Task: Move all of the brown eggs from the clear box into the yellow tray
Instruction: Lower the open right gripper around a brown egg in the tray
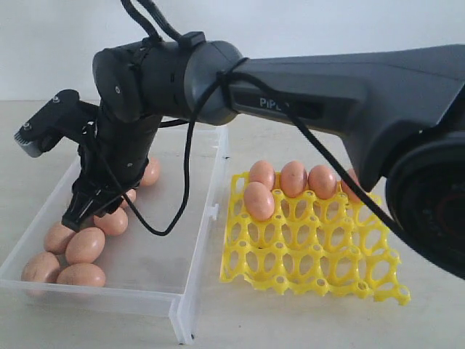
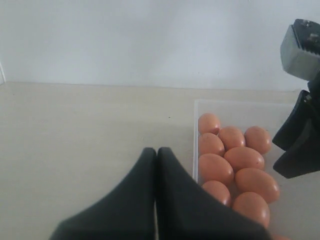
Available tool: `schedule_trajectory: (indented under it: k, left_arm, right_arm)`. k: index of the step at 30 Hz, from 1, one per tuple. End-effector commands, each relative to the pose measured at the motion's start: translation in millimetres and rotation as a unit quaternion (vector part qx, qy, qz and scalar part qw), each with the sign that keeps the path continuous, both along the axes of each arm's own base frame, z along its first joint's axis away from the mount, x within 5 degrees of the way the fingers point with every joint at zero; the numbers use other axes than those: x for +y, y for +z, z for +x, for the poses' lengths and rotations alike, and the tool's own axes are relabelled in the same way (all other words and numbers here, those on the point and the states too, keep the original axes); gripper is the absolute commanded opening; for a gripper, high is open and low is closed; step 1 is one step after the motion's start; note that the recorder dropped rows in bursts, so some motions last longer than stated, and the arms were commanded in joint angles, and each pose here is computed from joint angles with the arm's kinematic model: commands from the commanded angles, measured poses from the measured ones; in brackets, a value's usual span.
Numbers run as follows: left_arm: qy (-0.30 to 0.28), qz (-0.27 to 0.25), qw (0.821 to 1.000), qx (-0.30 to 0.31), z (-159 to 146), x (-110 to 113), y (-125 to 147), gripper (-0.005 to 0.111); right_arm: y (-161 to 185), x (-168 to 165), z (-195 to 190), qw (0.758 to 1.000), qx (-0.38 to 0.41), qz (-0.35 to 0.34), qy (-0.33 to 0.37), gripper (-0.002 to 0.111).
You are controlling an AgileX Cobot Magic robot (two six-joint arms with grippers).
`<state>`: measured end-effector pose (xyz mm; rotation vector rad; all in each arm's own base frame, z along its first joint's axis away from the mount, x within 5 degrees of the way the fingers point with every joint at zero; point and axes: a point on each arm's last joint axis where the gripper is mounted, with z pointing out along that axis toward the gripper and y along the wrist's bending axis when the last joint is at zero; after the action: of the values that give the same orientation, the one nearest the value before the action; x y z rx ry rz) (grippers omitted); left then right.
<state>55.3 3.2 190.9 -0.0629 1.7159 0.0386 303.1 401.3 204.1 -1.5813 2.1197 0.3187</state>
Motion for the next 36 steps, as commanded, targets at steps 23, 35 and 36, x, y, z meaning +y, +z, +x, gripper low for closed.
schedule_trajectory:
  k: [23, 35, 36]
  left_arm:
    - [0.000, -0.002, 1.000, -0.001, 0.1, -0.1, 1.3, -0.004]
    - [0.000, -0.002, 1.000, -0.001, 0.1, -0.1, 1.3, -0.004]
    - [0.000, -0.002, 1.000, -0.001, 0.1, -0.1, 1.3, -0.004]
  right_arm:
    - [-34.1, 15.6, 7.6, 0.999, -0.038, 0.014, 0.020, 0.061]
    - [-46.7, 17.7, 11.7, 0.998, -0.052, 0.011, 0.021, 0.058]
    - [-46.7, 17.7, 11.7, 0.998, -0.052, 0.011, 0.021, 0.058]
